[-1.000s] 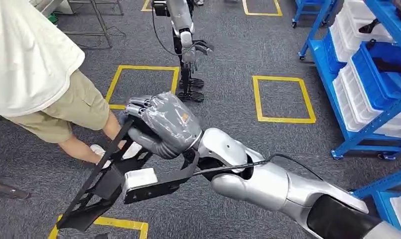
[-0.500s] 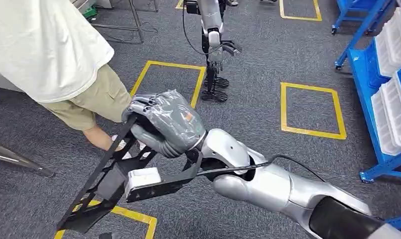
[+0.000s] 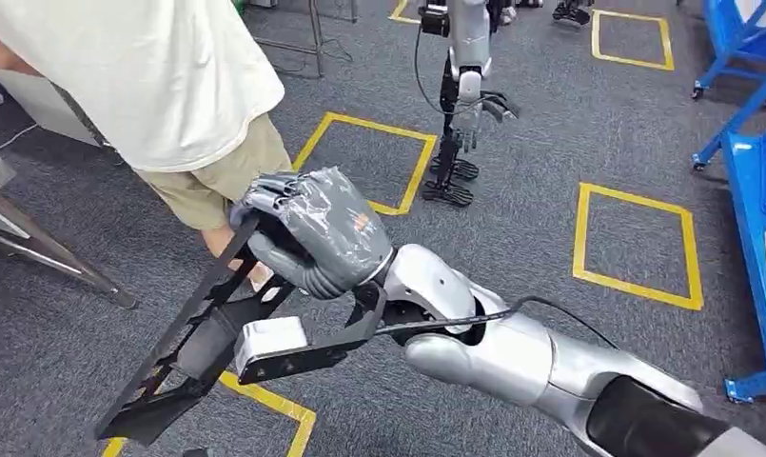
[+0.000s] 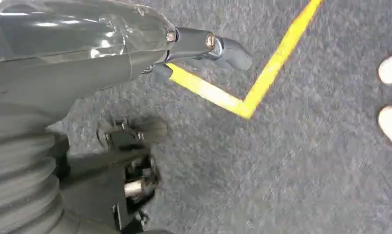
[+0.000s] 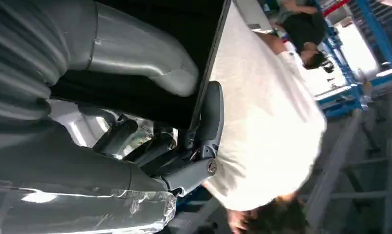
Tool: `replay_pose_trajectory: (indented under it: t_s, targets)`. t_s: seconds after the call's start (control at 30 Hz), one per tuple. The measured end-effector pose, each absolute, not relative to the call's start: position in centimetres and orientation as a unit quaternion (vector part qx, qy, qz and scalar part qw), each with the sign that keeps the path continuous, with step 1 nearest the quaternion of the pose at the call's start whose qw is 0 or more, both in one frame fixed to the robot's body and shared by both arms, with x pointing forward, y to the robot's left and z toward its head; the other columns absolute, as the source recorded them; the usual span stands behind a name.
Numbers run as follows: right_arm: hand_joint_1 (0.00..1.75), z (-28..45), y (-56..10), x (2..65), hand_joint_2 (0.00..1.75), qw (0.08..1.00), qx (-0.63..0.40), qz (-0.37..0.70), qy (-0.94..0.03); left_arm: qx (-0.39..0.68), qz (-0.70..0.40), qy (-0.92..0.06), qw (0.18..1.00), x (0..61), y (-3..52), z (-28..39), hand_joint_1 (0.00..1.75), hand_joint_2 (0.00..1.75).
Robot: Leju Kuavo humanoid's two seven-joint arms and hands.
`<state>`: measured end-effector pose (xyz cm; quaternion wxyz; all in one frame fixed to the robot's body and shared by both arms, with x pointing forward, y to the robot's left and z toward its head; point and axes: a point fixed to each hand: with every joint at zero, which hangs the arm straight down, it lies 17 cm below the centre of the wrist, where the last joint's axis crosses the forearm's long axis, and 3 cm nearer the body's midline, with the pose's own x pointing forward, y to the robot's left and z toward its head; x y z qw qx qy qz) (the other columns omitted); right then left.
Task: Take the parts from the cabinet and place them on the table.
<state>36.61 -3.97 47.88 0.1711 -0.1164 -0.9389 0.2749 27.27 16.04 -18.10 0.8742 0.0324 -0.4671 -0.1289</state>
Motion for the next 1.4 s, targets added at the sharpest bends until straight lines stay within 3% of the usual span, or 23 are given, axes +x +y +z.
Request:
replay_pose_trajectory:
  t_s: [1.4]
  targets:
    - [1.75,48.03,-4.28,36.78,1.75,0.180,-0.111,0.270,-0.939,0.038,-0.129,-0.466,0.875,27.30,16.38,-18.17,0.00,1.75]
